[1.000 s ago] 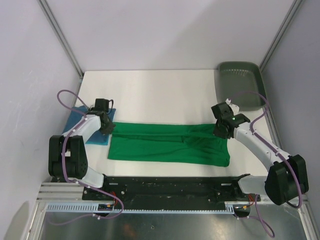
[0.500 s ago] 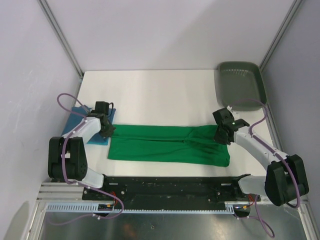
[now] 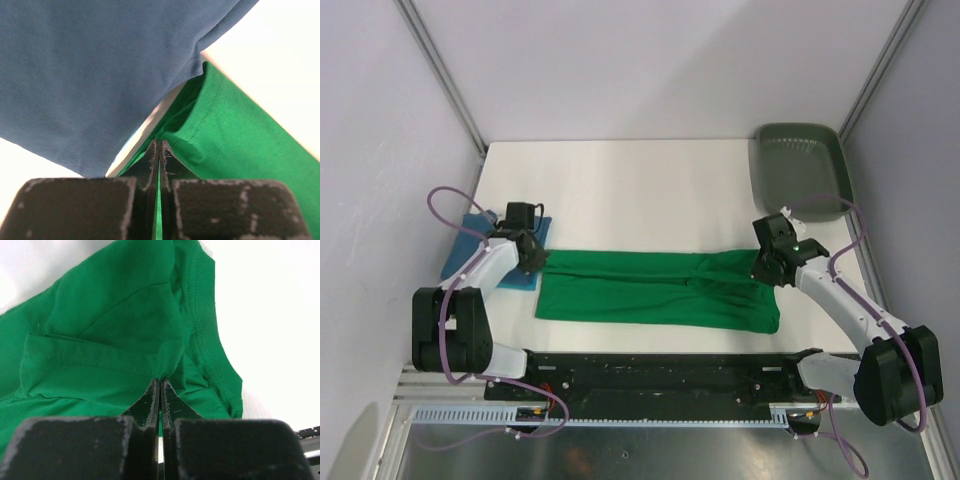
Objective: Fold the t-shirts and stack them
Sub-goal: Fold the other side of the tshirt into a rectangle
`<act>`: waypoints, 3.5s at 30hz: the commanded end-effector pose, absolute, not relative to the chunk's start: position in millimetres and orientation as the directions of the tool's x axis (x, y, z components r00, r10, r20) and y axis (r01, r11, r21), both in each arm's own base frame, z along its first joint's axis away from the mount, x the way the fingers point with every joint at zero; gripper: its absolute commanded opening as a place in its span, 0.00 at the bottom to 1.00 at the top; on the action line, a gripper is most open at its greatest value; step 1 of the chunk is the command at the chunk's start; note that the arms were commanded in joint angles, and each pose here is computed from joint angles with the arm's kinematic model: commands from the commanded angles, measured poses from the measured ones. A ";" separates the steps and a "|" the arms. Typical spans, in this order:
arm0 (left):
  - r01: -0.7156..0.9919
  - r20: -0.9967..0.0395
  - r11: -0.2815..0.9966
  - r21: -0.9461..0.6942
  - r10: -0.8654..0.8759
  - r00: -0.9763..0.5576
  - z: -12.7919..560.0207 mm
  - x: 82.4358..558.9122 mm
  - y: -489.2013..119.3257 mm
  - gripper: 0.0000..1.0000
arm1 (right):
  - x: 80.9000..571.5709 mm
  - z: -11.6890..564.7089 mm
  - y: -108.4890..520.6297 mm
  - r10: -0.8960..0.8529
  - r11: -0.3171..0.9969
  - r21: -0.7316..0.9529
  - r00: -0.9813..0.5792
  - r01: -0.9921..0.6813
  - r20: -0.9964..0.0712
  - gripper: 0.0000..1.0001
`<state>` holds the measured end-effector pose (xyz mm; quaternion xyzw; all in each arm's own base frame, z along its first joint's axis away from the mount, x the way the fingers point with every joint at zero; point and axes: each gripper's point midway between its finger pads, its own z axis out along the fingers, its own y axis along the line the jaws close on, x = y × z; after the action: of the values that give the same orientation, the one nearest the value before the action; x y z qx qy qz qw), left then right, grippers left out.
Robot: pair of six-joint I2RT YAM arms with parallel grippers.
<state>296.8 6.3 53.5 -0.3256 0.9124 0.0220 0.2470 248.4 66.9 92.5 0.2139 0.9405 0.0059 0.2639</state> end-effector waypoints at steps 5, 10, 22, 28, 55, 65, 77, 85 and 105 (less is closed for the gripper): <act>-0.617 -0.431 0.777 -0.129 -0.604 -0.671 42.3 289.4 5.1 0.25 | 236.6 70.2 72.9 0.411 0.909 0.136 -0.797 0.393 -0.443 0.23; -0.568 -0.497 0.801 -0.191 -0.577 -0.647 71.5 302.4 2.6 0.53 | 245.1 92.9 75.5 0.410 0.912 0.203 -0.758 0.357 -0.508 0.42; -0.276 -0.477 0.912 -0.304 -0.397 -0.784 85.3 325.5 -71.7 0.49 | 316.8 92.5 140.6 0.205 0.976 0.182 -0.785 0.119 -0.585 0.45; 0.090 -0.505 0.933 -0.349 -0.107 -0.856 100.6 326.3 -187.2 0.48 | 310.1 83.4 116.5 0.268 0.961 0.095 -0.790 0.260 -0.552 0.44; 0.550 -0.528 0.709 -0.441 0.291 -0.798 72.8 301.7 -453.4 0.49 | 242.9 61.9 35.4 0.582 0.813 0.299 -0.709 0.499 -0.400 0.45; 0.535 -0.538 0.735 -0.416 0.276 -0.797 72.6 302.0 -450.0 0.22 | 242.6 59.2 40.2 0.581 0.813 0.315 -0.718 0.490 -0.383 0.44; 0.532 -0.555 0.744 -0.404 0.263 -0.789 83.6 285.9 -435.0 0.00 | 246.8 44.6 44.5 0.575 0.817 0.300 -0.734 0.492 -0.361 0.35; 0.531 -0.553 0.741 -0.411 0.261 -0.791 82.8 280.0 -430.9 0.00 | 243.3 40.6 49.6 0.561 0.827 0.282 -0.744 0.486 -0.363 0.34; 0.535 -0.544 0.736 -0.415 0.271 -0.794 79.8 268.7 -421.8 0.00 | 237.0 49.6 55.7 0.560 0.828 0.300 -0.731 0.475 -0.389 0.05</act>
<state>270.3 -417.4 44.0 0.2220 0.9179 -0.2622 0.1983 235.8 55.8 36.0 0.2765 0.9331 0.0853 0.2133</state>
